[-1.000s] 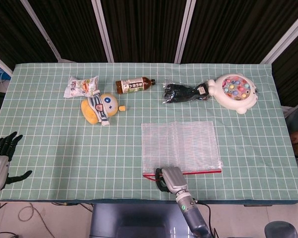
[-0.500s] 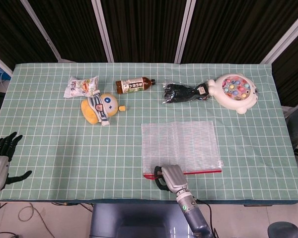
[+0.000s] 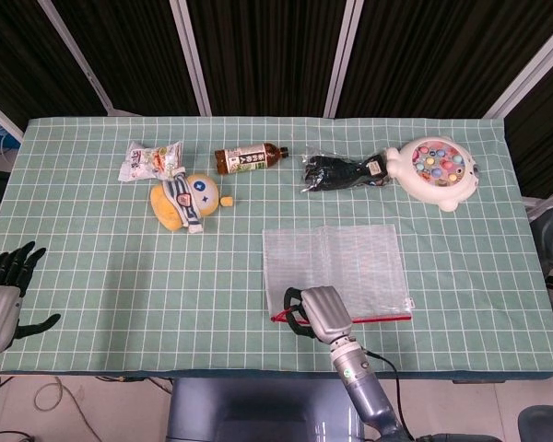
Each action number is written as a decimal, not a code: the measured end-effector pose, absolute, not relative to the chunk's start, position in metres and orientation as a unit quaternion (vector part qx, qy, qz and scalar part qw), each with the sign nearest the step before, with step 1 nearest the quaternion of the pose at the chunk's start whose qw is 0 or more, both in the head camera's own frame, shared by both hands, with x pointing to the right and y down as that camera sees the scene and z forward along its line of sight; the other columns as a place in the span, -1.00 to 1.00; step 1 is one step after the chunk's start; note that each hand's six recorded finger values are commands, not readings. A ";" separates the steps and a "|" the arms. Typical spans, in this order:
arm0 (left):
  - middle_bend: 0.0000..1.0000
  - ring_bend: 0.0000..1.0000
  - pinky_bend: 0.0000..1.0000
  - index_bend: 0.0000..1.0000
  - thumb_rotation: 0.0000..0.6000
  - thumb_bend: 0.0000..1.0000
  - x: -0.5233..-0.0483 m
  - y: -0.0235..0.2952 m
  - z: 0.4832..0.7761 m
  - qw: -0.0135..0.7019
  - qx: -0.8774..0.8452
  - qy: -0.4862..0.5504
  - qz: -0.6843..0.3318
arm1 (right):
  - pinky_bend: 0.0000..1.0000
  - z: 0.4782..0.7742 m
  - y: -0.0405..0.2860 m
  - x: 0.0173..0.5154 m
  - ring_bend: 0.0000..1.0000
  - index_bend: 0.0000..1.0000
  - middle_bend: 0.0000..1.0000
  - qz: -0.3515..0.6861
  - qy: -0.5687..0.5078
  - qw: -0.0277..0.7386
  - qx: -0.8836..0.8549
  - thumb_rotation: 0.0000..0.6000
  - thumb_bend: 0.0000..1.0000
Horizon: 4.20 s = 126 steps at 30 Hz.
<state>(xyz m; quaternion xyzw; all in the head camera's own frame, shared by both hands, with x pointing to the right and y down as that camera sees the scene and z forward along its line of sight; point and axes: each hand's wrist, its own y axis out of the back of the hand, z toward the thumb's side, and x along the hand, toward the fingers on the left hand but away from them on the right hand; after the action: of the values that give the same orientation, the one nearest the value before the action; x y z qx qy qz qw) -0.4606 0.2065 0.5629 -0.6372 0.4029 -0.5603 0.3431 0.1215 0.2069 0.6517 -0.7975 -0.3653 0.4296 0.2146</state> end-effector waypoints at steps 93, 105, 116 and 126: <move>-0.95 -1.00 -1.00 -0.01 1.00 -0.45 -0.103 0.137 0.640 0.389 -0.838 0.153 -0.352 | 1.00 0.588 0.157 0.097 1.00 0.44 1.00 0.406 -0.399 0.194 -0.799 1.00 0.18; -0.93 -1.00 -1.00 0.06 1.00 -0.31 -0.096 0.137 0.645 0.380 -0.837 0.172 -0.353 | 1.00 0.588 0.157 0.099 1.00 0.44 1.00 0.408 -0.398 0.193 -0.799 1.00 0.18; -0.91 -1.00 -1.00 0.11 1.00 -0.28 -0.091 0.137 0.645 0.367 -0.842 0.183 -0.349 | 1.00 0.588 0.158 0.097 1.00 0.44 1.00 0.407 -0.398 0.193 -0.800 1.00 0.18; -0.89 -1.00 -1.00 0.17 1.00 -0.21 -0.090 0.138 0.645 0.364 -0.843 0.189 -0.349 | 1.00 0.586 0.158 0.098 1.00 0.44 1.00 0.407 -0.399 0.194 -0.799 1.00 0.18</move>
<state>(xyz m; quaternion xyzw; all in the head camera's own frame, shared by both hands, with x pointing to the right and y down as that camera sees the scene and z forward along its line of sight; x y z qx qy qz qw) -0.0901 0.1375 0.6455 -0.8427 0.1887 -0.3487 0.3643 0.0978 0.1576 0.5862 -0.7986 -0.3988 0.4068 0.1944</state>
